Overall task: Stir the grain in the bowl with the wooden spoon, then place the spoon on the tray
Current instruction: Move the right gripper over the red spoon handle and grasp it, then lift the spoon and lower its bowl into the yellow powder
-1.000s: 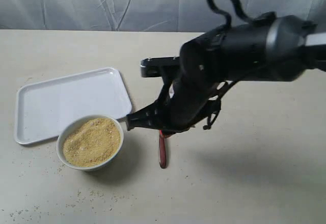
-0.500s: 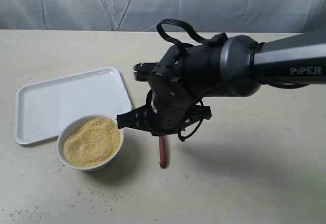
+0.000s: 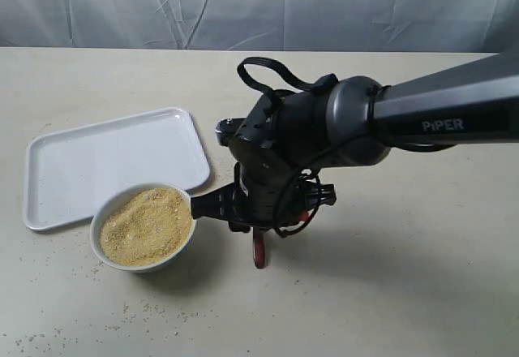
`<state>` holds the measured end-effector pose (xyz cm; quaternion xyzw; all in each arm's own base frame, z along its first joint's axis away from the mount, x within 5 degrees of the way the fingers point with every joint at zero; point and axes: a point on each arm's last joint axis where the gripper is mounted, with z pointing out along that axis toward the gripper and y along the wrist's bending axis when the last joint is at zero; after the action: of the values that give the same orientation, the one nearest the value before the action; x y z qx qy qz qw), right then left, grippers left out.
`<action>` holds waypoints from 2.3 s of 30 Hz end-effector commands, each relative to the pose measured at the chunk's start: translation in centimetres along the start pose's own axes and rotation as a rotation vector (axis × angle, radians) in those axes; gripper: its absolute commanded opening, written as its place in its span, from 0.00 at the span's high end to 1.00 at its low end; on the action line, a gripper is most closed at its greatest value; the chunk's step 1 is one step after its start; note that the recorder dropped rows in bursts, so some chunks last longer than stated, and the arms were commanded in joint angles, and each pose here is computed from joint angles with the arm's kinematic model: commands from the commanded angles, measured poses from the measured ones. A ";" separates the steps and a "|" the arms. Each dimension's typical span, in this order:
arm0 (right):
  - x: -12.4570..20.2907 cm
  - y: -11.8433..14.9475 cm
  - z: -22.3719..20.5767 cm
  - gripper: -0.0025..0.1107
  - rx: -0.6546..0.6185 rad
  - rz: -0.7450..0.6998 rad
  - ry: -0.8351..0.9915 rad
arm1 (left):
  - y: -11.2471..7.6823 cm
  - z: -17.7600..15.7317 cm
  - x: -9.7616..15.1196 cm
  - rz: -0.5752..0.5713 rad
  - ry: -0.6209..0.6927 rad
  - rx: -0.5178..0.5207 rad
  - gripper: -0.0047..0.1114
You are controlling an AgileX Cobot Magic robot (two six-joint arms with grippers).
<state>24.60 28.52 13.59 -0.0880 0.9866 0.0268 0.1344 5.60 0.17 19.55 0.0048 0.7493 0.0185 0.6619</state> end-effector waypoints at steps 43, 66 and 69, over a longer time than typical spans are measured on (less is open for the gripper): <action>0.7 4.7 -6.3 0.97 -0.150 -1.071 -0.023 | 0.0 0.0 0.1 0.000 -0.006 -0.001 0.96; 1.2 4.5 -12.3 0.85 -0.312 -0.720 -0.021 | 0.0 0.0 0.1 0.000 -0.006 -0.001 0.96; 2.3 4.1 -11.0 0.98 -0.274 -0.729 0.142 | 0.0 0.0 0.1 0.000 -0.006 -0.001 0.96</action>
<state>19.14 31.44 24.53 -0.4531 0.8792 0.1139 0.0935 5.60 0.17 19.55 0.0048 0.7493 0.0185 0.6619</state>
